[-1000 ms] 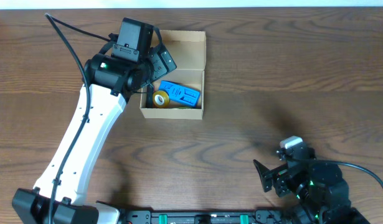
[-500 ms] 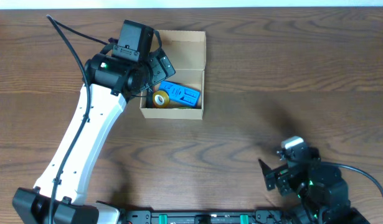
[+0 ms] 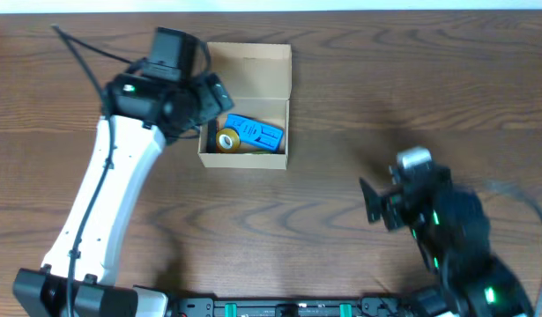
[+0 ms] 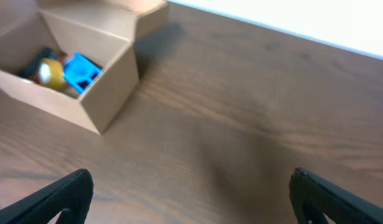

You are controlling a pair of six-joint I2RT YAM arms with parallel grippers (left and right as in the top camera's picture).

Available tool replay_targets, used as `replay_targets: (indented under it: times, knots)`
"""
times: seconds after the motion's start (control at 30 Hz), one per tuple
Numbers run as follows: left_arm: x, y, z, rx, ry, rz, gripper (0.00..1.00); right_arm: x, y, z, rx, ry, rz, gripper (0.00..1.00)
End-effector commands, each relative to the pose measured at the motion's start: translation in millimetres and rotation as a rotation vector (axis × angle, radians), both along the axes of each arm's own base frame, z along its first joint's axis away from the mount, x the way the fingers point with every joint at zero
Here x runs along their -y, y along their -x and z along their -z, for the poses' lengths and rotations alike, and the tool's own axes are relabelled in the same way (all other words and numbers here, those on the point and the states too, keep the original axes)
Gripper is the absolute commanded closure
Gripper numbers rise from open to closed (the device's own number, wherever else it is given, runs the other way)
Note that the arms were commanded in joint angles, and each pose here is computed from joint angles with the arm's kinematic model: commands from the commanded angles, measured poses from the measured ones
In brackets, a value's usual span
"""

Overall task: Pack container
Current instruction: 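Raise both grippers to the box's lid flaps at the back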

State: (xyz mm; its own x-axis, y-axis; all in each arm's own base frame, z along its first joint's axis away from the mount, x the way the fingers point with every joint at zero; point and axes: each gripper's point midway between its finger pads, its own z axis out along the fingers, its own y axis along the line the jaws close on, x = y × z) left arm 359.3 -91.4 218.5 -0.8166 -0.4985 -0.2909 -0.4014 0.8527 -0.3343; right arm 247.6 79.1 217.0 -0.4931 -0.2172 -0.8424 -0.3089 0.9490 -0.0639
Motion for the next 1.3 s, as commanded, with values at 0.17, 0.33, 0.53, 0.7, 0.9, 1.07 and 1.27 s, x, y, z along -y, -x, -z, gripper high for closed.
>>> replay_targets:
  times: [0.17,0.33,0.53,0.7,0.9,1.07,1.27]
  knots:
    - [-69.2,-27.9,-13.3,0.080,0.123,-0.112,0.05,-17.1,-98.6,-27.9,-0.221,-0.021,0.025,0.01]
    - [-116.6,-53.5,-25.6,0.199,0.096,-0.222,0.05,-38.9,-162.5,-26.1,-0.198,-0.044,0.000,0.01]
    - [-138.5,-79.9,-14.9,0.242,0.053,-0.269,0.55,-50.8,-201.7,-6.8,-0.178,-0.119,0.028,0.32]
    - [-142.1,-100.4,22.2,0.188,0.068,-0.292,0.94,-52.7,-218.0,26.5,-0.256,-0.214,0.106,0.88]
    - [-139.9,-119.0,77.3,0.093,0.125,-0.330,0.94,-59.6,-232.9,65.5,-0.350,-0.334,0.144,0.99]
    - [-115.0,-144.0,113.4,0.072,0.298,-0.279,0.95,-73.0,-243.5,99.2,-0.426,-0.439,0.157,0.99]
    - [-85.8,-158.6,150.8,0.017,0.503,-0.239,0.95,-93.4,-246.1,145.6,-0.558,-0.572,0.160,0.99]
